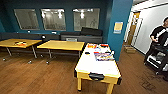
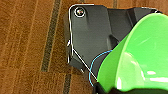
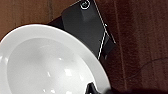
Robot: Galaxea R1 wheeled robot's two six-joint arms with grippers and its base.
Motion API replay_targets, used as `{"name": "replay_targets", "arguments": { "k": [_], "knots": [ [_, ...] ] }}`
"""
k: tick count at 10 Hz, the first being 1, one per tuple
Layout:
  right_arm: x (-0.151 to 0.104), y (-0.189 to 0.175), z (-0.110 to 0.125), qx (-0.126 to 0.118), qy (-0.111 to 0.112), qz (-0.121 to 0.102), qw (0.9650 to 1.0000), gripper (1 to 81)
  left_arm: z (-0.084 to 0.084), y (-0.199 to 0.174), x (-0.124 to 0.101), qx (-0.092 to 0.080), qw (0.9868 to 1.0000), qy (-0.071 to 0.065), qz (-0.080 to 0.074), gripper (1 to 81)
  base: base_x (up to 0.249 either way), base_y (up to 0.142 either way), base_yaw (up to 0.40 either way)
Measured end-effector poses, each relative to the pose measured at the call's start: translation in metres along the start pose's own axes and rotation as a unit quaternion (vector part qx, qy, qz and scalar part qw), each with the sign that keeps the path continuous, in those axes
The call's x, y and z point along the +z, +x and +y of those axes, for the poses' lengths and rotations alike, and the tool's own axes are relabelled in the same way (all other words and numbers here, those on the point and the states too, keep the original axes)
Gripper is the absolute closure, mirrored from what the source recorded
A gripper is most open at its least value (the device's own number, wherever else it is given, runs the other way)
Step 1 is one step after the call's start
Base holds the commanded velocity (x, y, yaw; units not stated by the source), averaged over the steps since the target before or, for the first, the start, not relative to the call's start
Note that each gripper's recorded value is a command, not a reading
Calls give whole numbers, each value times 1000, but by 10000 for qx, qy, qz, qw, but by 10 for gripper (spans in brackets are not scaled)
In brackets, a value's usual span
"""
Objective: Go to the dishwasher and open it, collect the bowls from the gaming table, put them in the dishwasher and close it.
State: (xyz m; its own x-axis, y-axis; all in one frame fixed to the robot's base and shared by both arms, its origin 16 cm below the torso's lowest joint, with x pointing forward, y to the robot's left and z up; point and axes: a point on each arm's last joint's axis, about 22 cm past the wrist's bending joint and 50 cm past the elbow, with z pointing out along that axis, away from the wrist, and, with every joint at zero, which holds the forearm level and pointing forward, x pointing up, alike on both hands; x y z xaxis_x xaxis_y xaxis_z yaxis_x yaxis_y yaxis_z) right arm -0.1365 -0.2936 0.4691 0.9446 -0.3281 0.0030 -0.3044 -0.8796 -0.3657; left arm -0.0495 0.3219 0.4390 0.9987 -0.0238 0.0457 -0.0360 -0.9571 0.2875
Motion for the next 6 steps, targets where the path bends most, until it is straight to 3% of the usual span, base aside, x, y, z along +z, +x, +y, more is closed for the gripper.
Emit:
{"name": "replay_targets", "arguments": {
  "k": [2,6],
  "knots": [
    [0,0,0,-1,2,4,10000,811,1,1,1,27,10000,-11,6,811,0,0,-79],
    [0,0,1,-2,-8,3,10000,811,7,0,5,80,10000,-14,4,811,0,0,-370]
  ]
}}
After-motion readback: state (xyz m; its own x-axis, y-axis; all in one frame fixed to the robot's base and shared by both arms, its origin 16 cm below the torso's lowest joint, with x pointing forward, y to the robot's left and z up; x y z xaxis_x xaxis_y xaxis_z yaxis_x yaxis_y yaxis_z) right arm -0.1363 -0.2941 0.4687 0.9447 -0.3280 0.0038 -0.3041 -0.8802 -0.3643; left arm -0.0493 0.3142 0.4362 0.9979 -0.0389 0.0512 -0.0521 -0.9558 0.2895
